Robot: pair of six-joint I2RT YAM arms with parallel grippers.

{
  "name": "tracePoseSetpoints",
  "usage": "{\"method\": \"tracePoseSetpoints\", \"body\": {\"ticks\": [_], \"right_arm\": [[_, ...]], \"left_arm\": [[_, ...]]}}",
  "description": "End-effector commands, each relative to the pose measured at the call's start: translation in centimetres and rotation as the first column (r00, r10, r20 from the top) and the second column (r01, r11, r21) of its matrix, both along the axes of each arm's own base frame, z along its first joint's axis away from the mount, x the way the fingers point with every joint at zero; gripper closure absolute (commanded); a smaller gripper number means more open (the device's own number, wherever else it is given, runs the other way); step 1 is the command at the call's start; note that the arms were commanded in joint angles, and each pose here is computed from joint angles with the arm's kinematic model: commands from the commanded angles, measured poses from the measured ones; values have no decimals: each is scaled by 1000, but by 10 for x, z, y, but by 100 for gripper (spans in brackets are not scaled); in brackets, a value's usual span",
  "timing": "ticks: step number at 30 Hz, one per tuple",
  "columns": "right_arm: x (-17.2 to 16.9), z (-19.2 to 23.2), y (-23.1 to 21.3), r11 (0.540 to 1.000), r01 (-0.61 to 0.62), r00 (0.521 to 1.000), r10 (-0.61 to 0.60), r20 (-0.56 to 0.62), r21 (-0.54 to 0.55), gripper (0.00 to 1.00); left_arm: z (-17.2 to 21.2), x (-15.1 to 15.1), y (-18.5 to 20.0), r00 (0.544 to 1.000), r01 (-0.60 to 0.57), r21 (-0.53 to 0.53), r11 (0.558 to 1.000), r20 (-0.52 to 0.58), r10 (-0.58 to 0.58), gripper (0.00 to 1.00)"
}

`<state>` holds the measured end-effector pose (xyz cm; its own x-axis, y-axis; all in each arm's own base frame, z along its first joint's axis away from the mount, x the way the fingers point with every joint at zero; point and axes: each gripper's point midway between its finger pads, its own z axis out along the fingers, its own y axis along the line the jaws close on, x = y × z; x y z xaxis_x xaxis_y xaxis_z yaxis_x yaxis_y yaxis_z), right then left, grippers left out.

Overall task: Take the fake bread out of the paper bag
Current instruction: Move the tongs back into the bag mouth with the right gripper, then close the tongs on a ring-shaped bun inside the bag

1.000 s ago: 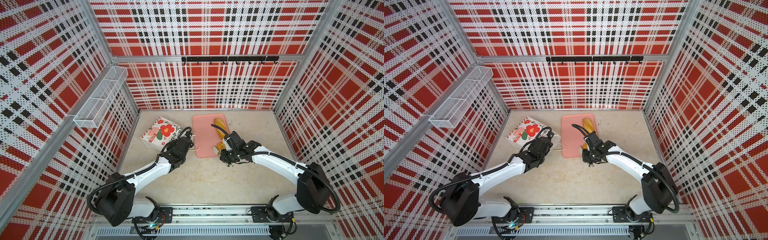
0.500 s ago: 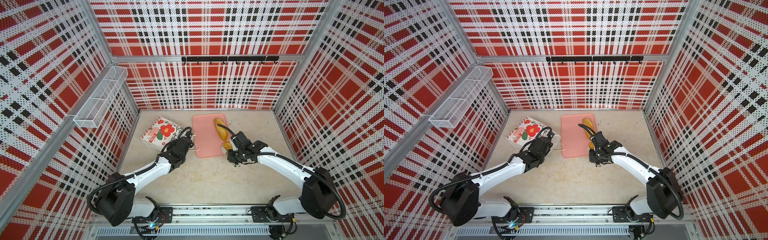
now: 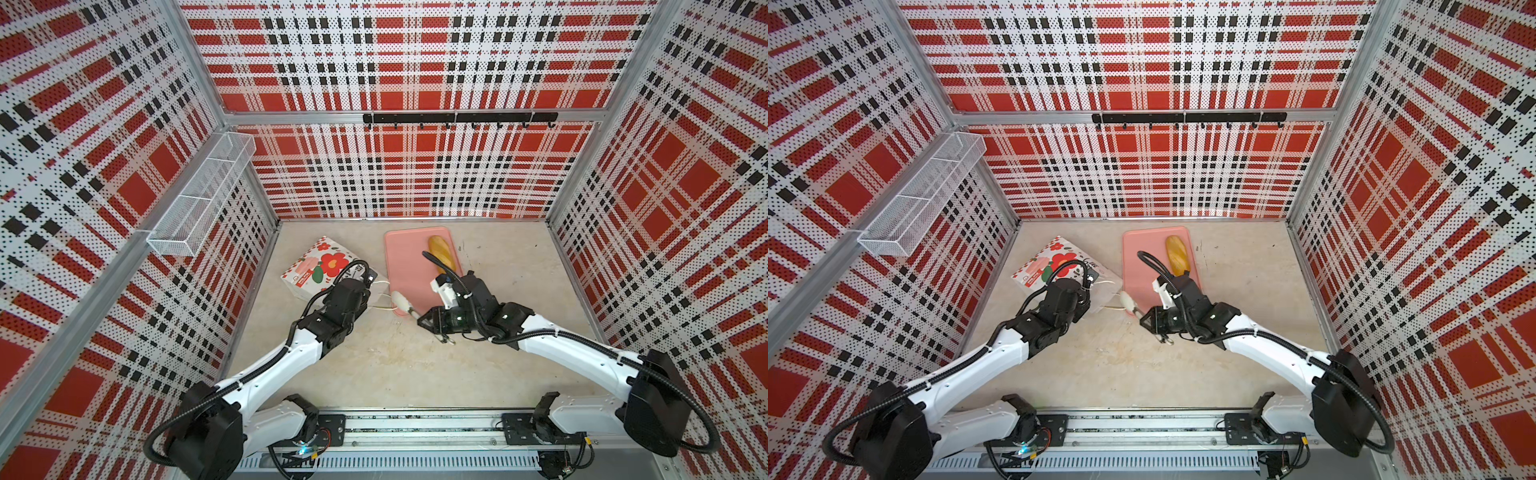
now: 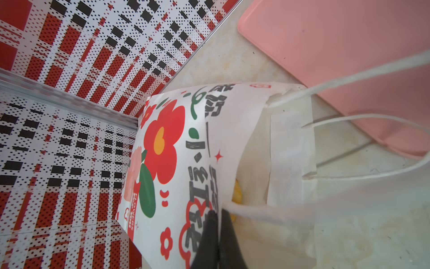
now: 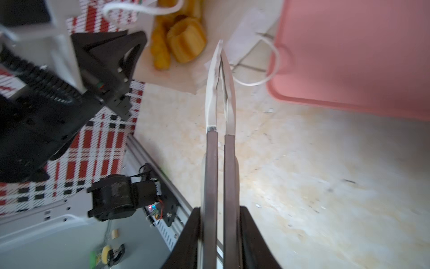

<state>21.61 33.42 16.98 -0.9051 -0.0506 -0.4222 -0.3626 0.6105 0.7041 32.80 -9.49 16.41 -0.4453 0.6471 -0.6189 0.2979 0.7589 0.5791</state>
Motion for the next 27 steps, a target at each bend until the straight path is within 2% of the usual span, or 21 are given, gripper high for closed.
{"method": "tracePoseSetpoints", "body": {"ticks": [1, 9, 14, 17, 19, 23, 27], "right_arm": [[3, 27, 49, 972, -28, 1000, 27, 7, 233, 71], [27, -3, 105, 955, -43, 999, 50, -15, 292, 60], [35, -17, 126, 939, -59, 996, 80, -48, 339, 59], [34, -20, 129, 937, -68, 995, 90, -48, 343, 59], [34, -22, 129, 940, -74, 995, 93, -44, 334, 58], [36, -26, 130, 948, -86, 995, 99, -27, 305, 57], [41, -24, 137, 943, -97, 994, 110, -22, 317, 53]], "left_arm": [[1, -4, -8, 999, 48, -53, 997, 3, -48, 100], [-5, -11, -6, 998, 51, -71, 996, -24, -52, 100], [-3, -14, 10, 999, 29, -72, 997, -29, -31, 100], [4, -15, 24, 1000, 14, -133, 991, -17, -16, 100], [11, -17, 29, 999, 41, -176, 984, 5, -41, 100], [19, -25, 30, 991, 129, -162, 978, 57, -121, 100], [13, -35, 20, 978, 207, -160, 965, 57, -201, 100]]}}
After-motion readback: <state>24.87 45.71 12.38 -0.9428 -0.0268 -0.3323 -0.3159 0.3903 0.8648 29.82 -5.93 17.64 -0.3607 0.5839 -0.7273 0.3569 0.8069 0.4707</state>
